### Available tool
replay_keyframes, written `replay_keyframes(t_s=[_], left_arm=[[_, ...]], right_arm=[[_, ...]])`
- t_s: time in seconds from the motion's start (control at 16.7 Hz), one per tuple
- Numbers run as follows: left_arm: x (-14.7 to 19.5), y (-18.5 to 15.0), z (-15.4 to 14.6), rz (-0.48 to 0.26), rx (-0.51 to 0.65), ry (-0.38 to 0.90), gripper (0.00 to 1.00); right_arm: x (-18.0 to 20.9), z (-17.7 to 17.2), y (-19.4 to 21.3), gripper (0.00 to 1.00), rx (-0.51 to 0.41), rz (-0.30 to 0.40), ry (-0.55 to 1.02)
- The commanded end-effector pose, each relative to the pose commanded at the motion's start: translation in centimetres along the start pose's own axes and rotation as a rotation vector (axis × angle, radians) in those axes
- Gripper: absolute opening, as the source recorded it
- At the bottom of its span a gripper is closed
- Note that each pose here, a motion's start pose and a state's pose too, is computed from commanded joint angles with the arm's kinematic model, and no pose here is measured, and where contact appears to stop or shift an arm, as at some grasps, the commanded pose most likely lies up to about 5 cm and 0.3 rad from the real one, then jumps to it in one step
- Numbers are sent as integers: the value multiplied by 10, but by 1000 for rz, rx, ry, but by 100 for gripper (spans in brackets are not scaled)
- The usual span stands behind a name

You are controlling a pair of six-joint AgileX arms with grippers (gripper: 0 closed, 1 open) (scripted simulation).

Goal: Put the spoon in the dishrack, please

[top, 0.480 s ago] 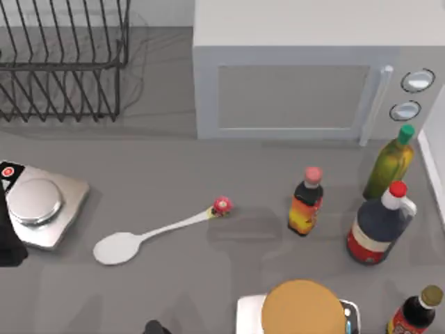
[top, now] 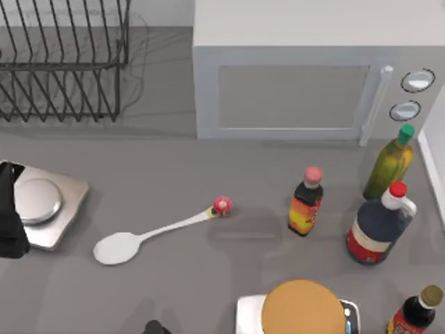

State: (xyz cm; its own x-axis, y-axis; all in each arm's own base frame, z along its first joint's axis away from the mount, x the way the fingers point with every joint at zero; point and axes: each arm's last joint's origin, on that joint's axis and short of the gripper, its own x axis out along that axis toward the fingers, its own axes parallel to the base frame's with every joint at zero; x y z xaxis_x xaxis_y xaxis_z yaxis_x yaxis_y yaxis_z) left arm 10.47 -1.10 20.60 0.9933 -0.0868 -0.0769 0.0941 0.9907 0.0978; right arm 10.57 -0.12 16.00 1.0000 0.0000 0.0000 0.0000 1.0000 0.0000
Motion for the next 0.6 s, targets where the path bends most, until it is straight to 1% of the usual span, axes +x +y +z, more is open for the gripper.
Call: replay_keyframes(t_s=[0.18, 0.3, 0.48, 0.6], left_arm=[[7, -4, 44, -80, 89, 87, 100], [22, -10, 70, -149, 158, 186, 100], [64, -30, 95, -279, 279, 400, 100], [101, -50, 100, -380, 370, 567, 100]], right_arm=[[0, 0, 0, 100, 0, 0, 0], [0, 0, 0, 100, 0, 0, 0], [0, 0, 0, 100, 0, 0, 0], [0, 0, 0, 100, 0, 0, 0]])
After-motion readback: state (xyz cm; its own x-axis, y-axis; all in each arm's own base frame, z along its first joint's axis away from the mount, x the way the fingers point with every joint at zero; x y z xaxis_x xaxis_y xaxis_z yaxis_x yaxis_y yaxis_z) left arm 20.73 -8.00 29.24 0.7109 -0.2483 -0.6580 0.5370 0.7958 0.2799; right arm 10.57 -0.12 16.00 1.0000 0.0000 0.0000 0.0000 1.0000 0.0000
